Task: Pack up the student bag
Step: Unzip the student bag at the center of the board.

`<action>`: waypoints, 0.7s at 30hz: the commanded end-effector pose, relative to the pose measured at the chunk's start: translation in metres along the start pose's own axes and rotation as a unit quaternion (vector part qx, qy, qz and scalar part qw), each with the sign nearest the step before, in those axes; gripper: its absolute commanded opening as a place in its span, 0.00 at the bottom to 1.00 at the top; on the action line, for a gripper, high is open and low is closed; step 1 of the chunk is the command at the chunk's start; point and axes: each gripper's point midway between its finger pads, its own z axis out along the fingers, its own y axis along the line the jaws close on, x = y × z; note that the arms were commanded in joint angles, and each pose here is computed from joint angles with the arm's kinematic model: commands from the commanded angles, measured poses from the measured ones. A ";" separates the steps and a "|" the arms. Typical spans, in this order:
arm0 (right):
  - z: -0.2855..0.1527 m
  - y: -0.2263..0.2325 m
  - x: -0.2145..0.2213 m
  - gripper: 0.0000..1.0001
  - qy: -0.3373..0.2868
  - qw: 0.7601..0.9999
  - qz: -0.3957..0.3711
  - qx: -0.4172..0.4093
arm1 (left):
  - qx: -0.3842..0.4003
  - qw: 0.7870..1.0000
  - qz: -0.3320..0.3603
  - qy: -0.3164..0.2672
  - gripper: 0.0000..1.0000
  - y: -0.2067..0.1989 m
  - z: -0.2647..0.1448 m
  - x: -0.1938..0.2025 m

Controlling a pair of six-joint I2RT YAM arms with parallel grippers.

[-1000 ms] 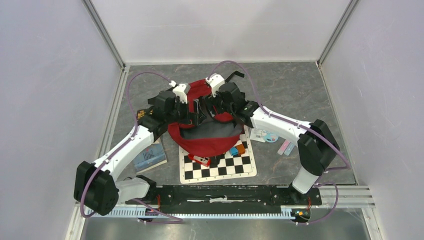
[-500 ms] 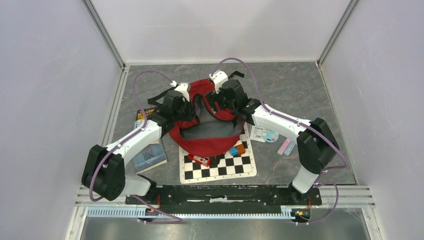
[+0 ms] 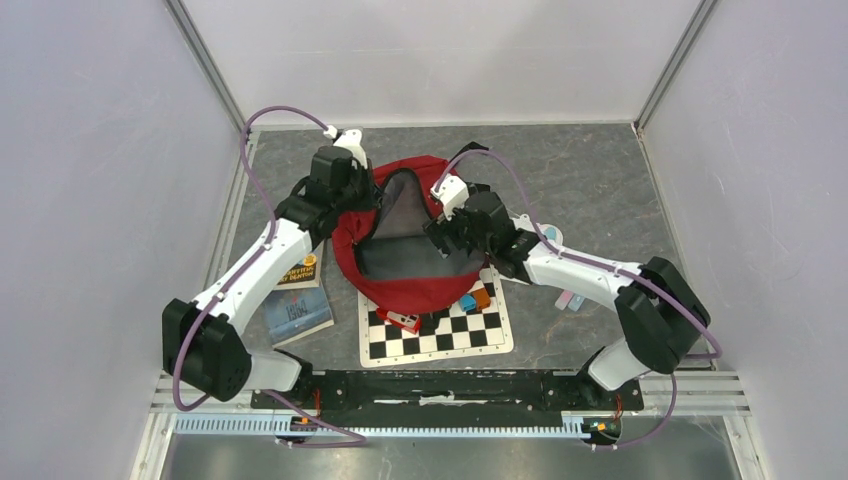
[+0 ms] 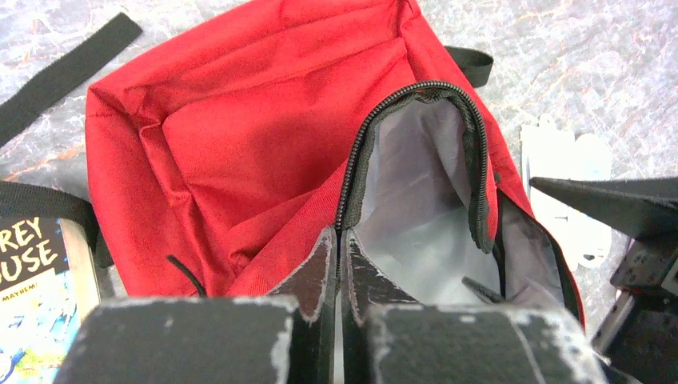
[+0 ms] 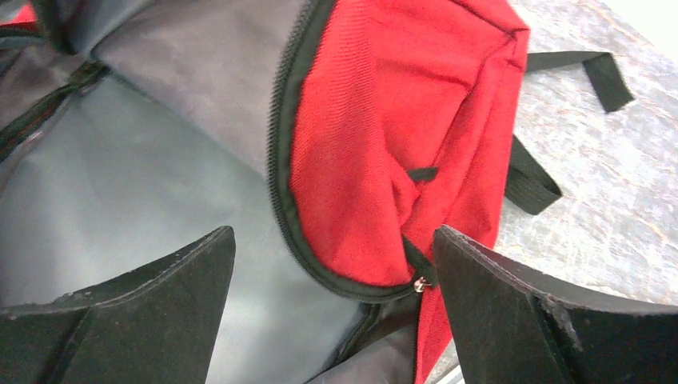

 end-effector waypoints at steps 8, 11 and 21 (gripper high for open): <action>0.024 -0.053 -0.038 0.27 -0.020 0.990 -0.037 0.132 | 0.007 1.000 0.017 -0.017 0.02 0.011 -0.014 -0.040; 0.018 -0.066 -0.056 0.05 -0.033 0.992 -0.029 0.117 | -0.002 1.000 0.004 -0.028 0.02 0.026 -0.016 -0.054; 0.082 -0.077 -0.015 0.00 0.091 0.990 0.070 -0.088 | -0.076 0.996 0.032 0.022 0.02 0.086 0.057 -0.042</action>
